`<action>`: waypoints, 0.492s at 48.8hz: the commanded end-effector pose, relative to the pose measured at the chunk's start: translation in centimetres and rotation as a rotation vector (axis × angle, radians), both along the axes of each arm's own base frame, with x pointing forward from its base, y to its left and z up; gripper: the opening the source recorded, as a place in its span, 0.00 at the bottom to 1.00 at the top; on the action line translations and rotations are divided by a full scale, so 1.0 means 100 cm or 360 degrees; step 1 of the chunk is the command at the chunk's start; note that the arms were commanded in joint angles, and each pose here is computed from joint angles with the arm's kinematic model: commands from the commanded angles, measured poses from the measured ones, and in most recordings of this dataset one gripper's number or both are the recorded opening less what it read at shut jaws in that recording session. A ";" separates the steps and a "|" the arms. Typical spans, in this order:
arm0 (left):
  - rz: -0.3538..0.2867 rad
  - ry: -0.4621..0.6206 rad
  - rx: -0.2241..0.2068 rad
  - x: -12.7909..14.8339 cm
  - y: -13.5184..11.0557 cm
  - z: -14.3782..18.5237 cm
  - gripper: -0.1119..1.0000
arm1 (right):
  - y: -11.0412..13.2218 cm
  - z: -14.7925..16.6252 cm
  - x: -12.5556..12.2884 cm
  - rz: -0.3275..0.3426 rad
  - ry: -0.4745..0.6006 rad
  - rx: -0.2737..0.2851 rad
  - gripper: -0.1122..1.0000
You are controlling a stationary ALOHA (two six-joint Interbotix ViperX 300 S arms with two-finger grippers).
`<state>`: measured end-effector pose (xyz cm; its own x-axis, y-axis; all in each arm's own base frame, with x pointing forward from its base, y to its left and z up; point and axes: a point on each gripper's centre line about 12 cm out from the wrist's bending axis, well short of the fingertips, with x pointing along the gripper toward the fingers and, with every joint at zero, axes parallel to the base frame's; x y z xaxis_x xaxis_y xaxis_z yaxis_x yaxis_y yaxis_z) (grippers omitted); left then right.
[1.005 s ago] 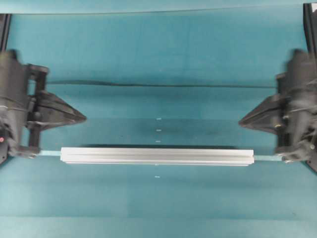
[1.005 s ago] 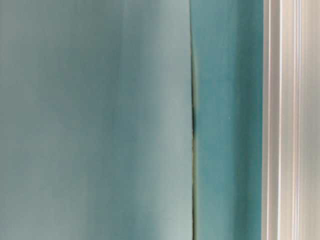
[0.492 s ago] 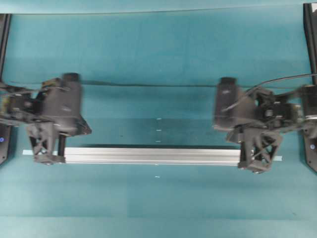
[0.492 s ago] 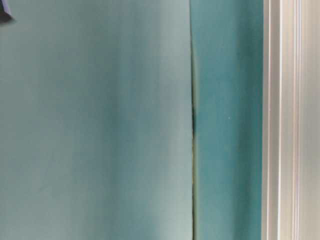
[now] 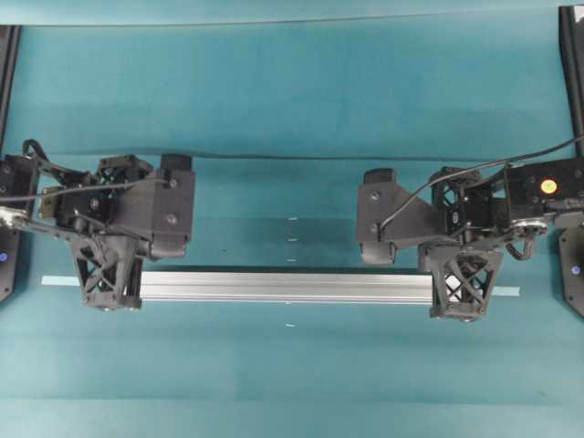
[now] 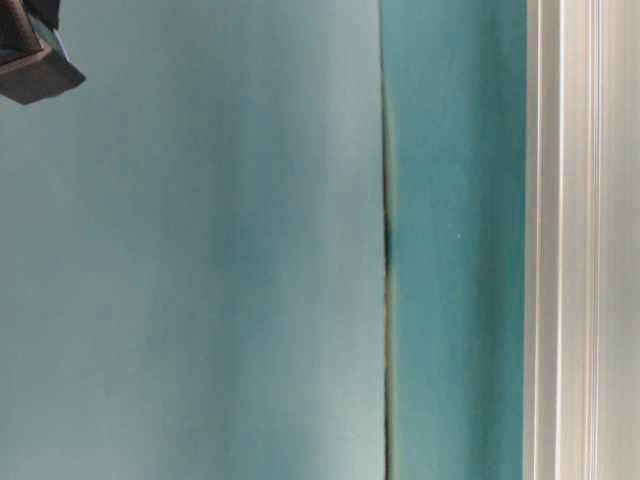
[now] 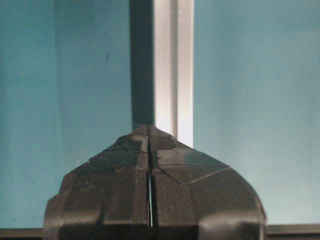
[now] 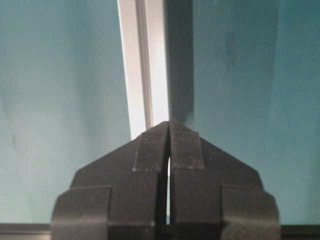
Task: Lift the metal rail with both hands and move it towards you.
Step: 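Close both grippers around the rail ends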
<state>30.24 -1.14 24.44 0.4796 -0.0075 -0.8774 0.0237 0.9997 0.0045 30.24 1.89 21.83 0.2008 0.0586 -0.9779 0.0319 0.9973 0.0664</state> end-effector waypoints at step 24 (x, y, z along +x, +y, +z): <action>0.0040 -0.0029 -0.0035 0.000 -0.004 0.005 0.39 | 0.001 -0.009 0.005 -0.0010 -0.0102 0.0005 0.69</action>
